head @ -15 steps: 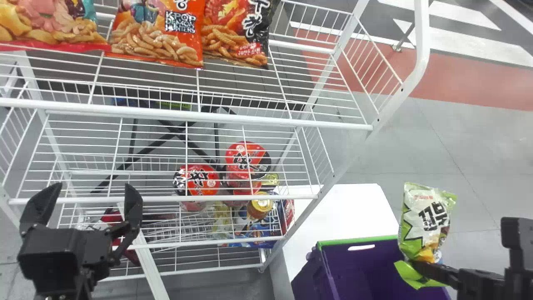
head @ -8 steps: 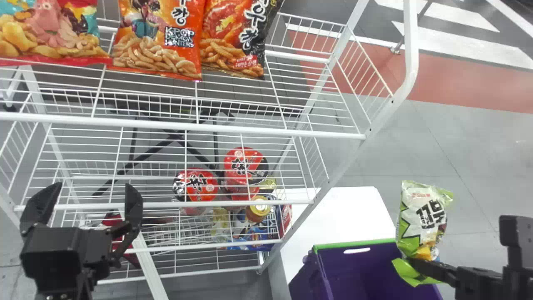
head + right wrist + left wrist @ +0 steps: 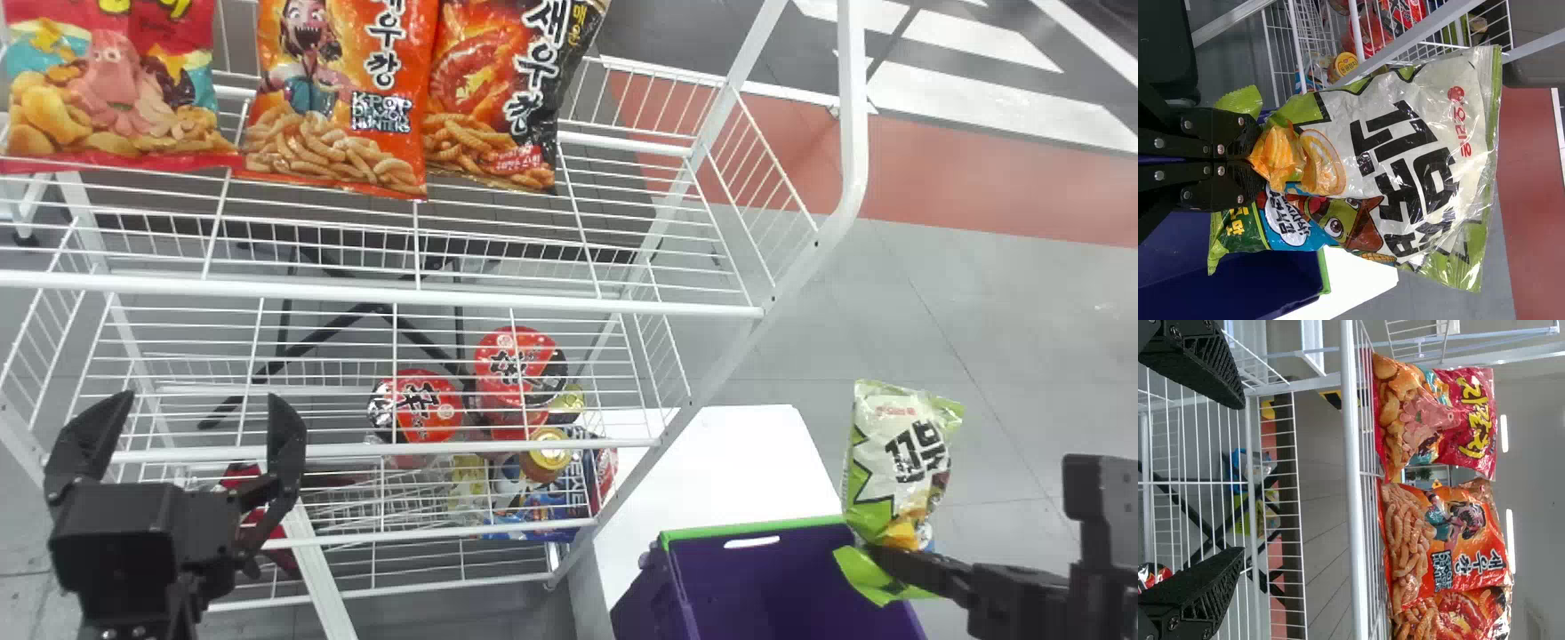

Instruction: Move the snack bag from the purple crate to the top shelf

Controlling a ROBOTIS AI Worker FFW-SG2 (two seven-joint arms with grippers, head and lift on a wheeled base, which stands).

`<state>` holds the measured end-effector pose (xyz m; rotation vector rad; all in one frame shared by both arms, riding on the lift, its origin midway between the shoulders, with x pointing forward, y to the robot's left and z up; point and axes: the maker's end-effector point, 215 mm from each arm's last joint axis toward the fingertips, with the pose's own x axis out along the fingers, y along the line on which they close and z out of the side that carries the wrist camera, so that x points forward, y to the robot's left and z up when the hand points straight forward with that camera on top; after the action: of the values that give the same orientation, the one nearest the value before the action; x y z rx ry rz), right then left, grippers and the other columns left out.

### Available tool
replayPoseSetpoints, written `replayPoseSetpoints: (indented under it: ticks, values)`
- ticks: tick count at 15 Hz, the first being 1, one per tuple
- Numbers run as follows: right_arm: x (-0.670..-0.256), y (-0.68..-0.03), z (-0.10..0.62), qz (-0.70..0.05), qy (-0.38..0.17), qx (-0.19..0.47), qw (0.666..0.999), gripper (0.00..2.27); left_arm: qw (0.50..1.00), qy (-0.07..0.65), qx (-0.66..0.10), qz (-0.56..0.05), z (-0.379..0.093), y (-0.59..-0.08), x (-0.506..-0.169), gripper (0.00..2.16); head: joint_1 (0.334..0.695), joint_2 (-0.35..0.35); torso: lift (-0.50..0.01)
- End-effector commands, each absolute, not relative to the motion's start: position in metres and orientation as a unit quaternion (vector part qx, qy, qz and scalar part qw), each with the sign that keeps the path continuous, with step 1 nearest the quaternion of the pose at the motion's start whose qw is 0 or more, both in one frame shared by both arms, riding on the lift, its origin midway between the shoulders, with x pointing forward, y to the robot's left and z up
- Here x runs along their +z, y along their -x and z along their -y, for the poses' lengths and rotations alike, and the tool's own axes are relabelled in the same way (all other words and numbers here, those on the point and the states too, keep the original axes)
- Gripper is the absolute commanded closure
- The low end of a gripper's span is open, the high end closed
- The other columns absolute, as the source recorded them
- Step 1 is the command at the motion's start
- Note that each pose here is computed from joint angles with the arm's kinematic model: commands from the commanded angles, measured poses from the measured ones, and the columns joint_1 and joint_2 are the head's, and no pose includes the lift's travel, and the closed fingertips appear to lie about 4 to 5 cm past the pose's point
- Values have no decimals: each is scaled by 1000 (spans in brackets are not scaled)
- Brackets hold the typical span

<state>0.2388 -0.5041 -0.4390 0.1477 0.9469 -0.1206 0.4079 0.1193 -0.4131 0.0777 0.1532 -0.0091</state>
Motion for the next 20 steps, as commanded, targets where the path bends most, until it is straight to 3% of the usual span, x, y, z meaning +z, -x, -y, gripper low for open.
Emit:
replayPoseSetpoints:
  ticks: [1, 20]
  values:
    - [-439, -238, 505, -455, -72, -60, 886, 1862, 996, -39, -5, -77, -119, -408, -413, 33, 695, -350, -132]
    - [-427, -242, 502, -448, -69, -59, 890, 1862, 996, -40, -10, -76, -114, -409, -412, 33, 695, -350, -56]
